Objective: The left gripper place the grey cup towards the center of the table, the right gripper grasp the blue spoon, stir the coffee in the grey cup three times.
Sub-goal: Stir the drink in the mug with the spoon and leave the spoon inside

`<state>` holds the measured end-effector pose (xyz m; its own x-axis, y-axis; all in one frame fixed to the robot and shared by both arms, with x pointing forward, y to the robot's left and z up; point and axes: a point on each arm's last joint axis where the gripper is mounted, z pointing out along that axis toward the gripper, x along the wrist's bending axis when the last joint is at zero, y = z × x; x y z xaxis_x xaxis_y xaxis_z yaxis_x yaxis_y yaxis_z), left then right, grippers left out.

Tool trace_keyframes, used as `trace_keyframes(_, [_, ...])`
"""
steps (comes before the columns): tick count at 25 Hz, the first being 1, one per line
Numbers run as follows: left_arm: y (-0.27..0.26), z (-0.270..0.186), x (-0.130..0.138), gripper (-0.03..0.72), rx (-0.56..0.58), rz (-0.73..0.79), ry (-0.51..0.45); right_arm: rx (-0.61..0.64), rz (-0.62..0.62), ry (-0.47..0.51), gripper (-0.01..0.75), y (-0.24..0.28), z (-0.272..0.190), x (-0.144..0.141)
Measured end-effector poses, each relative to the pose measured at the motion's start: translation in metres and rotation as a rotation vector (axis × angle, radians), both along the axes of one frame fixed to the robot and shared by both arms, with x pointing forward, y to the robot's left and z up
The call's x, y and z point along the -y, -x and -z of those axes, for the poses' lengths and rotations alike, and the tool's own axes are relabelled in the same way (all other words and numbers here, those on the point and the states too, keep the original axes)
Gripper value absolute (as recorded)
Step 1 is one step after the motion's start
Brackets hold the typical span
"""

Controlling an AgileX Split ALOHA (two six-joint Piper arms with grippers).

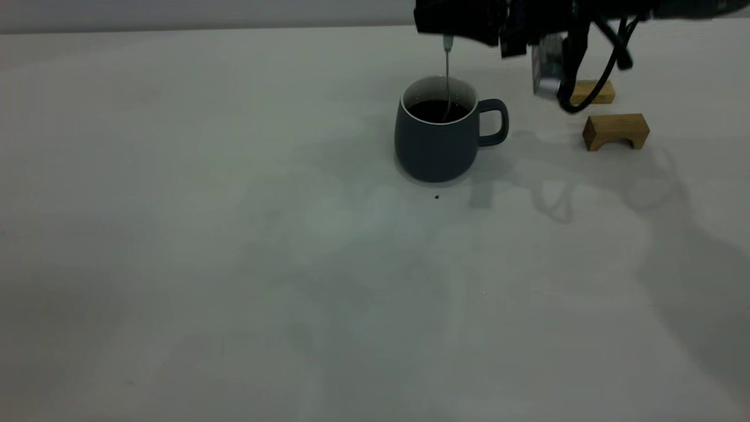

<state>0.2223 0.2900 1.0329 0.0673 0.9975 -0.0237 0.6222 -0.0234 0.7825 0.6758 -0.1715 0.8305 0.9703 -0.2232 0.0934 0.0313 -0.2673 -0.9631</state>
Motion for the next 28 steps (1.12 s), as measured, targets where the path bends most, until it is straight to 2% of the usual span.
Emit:
trace_keyframes(4, [0.0,0.0,0.0,0.585,0.0,0.0,0.0,0.047,-0.008,0.01,0.12,-0.007,0.013,-0.001])
trace_keyframes(9, [0.0,0.0,0.0,0.585,0.0,0.0,0.0,0.047,-0.043,0.038,0.12,-0.008,0.029,-0.001])
trace_keyframes(17, [0.0,0.0,0.0,0.585,0.0,0.0,0.0,0.072,-0.098,0.065,0.12,-0.007,0.028,-0.009])
trace_keyframes(24, [0.0,0.0,0.0,0.585,0.0,0.0,0.0,0.097,-0.059,0.017,0.12,-0.015,0.018,-0.019])
trace_keyframes(28, [0.0,0.0,0.0,0.585,0.0,0.0,0.0,0.096,-0.03,0.04,0.12,-0.018,0.02,-0.013])
